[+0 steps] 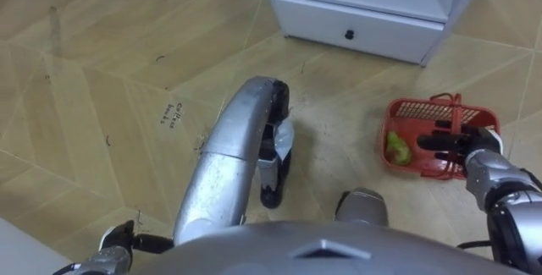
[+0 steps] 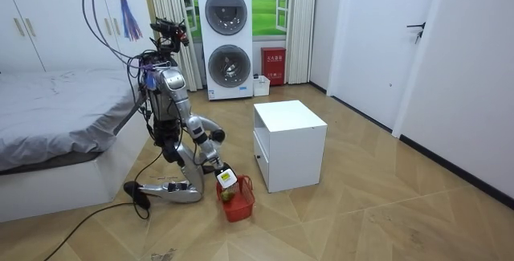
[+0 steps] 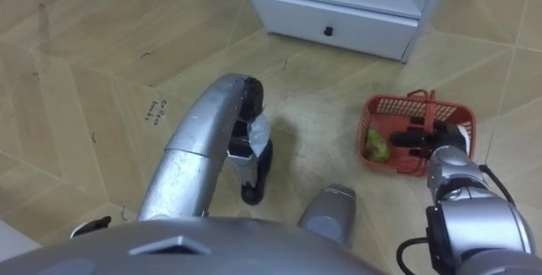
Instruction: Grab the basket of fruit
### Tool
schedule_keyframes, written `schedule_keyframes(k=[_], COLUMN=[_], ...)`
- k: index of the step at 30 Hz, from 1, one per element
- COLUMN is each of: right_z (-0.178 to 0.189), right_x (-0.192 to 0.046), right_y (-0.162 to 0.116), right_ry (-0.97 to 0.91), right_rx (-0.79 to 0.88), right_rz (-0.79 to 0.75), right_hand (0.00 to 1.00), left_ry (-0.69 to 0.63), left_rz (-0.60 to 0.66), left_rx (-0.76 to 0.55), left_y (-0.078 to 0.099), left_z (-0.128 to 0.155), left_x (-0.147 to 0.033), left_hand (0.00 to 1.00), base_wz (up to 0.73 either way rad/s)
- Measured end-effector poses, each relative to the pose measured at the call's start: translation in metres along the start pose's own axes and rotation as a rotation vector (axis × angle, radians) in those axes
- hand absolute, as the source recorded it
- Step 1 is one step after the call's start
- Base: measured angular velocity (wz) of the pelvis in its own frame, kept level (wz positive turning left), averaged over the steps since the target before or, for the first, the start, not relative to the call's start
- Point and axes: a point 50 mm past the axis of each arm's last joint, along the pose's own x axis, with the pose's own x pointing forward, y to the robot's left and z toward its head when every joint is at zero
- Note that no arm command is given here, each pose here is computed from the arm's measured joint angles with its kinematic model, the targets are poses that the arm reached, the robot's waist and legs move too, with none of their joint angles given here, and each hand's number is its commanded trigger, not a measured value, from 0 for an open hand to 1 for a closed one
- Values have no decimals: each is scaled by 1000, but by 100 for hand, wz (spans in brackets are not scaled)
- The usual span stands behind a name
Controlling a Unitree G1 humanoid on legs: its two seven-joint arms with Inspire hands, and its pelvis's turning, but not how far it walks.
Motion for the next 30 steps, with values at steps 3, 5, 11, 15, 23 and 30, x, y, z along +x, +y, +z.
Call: schedule_keyframes(k=[3,5,11,15,23,30], right_z=[0,-1,-2,-2,-1,8], right_x=[0,0,0,0,0,0], right_y=[0,0,0,0,2,6], right_ry=[1,3,8,9,4,-39], right_rx=[0,1,50,67,47,-17], right_rz=[4,7,14,13,18,33], right_hand=[100,100,100,100,100,100], left_ry=[0,0,-10,-22,-46,-74], left_rz=[-5,-5,-6,1,17,24], left_rx=[1,1,-1,-3,-5,-8], left_y=[0,0,-1,0,0,0], left_z=[0,-1,-3,-3,2,15], left_x=[0,0,-1,-1,-1,0], left_hand=[0,0,0,0,0,0], base_wz=[0,0,0,0,0,-2])
